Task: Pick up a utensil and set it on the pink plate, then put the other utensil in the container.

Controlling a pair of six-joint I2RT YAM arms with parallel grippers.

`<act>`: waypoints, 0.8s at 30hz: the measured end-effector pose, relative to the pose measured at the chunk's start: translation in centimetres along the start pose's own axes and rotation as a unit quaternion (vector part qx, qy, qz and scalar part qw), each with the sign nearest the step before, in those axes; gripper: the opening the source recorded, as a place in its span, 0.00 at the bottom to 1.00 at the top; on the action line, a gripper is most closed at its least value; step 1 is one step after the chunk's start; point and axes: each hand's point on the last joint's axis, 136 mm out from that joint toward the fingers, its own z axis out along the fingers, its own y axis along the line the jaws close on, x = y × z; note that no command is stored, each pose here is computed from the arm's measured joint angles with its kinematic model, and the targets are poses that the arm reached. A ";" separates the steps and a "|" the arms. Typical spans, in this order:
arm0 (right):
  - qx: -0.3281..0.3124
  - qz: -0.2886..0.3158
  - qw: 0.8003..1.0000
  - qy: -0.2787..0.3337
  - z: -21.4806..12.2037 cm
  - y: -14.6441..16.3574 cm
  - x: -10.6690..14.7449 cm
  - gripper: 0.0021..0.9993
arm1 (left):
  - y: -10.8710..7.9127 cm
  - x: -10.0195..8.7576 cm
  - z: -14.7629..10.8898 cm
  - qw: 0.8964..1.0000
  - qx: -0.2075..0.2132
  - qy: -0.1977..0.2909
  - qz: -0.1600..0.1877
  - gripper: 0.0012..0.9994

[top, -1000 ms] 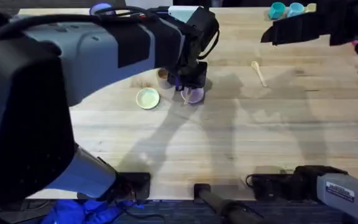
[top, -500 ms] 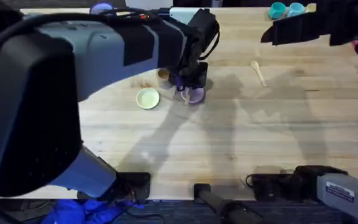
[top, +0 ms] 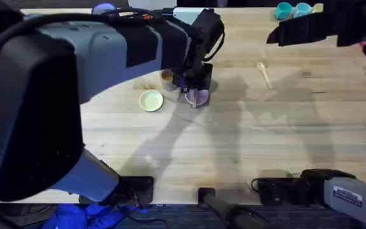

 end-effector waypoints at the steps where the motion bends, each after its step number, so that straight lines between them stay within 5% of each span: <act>1: 0.000 0.000 1.000 0.000 0.0 0.0 0.0 1.00 | 0.0 0.0 0.0 1.000 0.000 0.000 0.000 0.16; 17: 0.000 0.000 1.000 0.000 0.0 0.0 0.0 1.00 | 0.0 0.0 -0.3 1.000 -0.002 0.005 0.004 0.28; 24: 0.000 0.000 1.000 0.000 0.0 0.0 0.0 1.00 | -0.8 -1.7 -2.1 1.000 0.003 -0.007 0.018 0.29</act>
